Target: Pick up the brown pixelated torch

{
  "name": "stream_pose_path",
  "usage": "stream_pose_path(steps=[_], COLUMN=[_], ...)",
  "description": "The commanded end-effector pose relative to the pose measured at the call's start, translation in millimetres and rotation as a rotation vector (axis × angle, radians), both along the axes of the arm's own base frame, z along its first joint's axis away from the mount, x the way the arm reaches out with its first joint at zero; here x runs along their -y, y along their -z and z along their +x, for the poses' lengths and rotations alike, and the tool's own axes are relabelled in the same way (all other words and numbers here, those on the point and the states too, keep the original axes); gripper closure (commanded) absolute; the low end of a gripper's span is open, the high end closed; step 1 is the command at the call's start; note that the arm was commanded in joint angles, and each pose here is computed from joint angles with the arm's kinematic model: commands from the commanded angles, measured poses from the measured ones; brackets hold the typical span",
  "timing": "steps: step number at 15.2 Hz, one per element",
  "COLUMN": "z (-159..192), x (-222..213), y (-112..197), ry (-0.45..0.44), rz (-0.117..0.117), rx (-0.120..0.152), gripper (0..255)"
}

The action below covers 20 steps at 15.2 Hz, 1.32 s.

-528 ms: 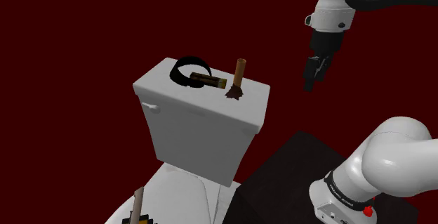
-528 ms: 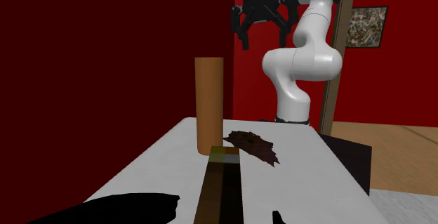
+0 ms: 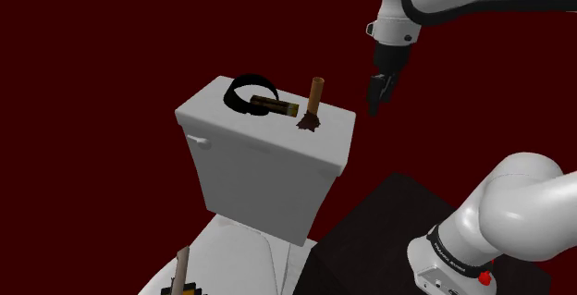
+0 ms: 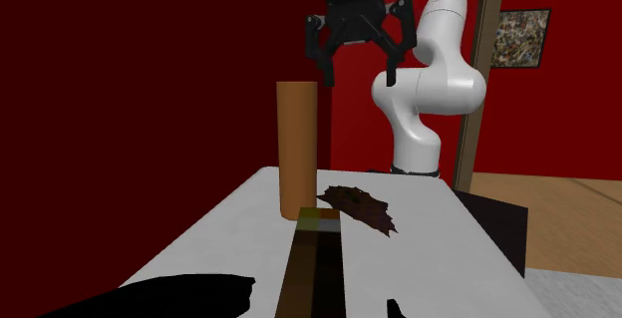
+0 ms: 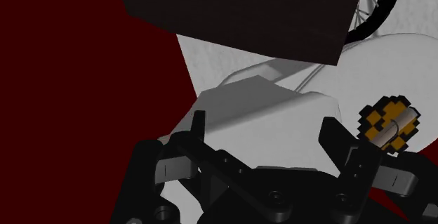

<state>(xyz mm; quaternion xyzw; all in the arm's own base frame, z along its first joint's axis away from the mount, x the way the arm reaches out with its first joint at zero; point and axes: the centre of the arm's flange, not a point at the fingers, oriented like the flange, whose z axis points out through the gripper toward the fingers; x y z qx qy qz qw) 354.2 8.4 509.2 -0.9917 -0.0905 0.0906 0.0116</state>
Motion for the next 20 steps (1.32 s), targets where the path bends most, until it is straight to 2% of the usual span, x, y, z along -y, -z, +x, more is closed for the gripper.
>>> stream_pose_path(steps=[1, 10, 20], z=[21.1, 116.1, 212.0], x=[-6.3, -50.9, -120.7], y=[6.4, 35.0, 58.3], ry=[-0.043, -0.229, -0.437], rz=[0.002, 0.01, 0.02], rx=[0.019, 0.094, 0.177], gripper=[0, 0, 0])
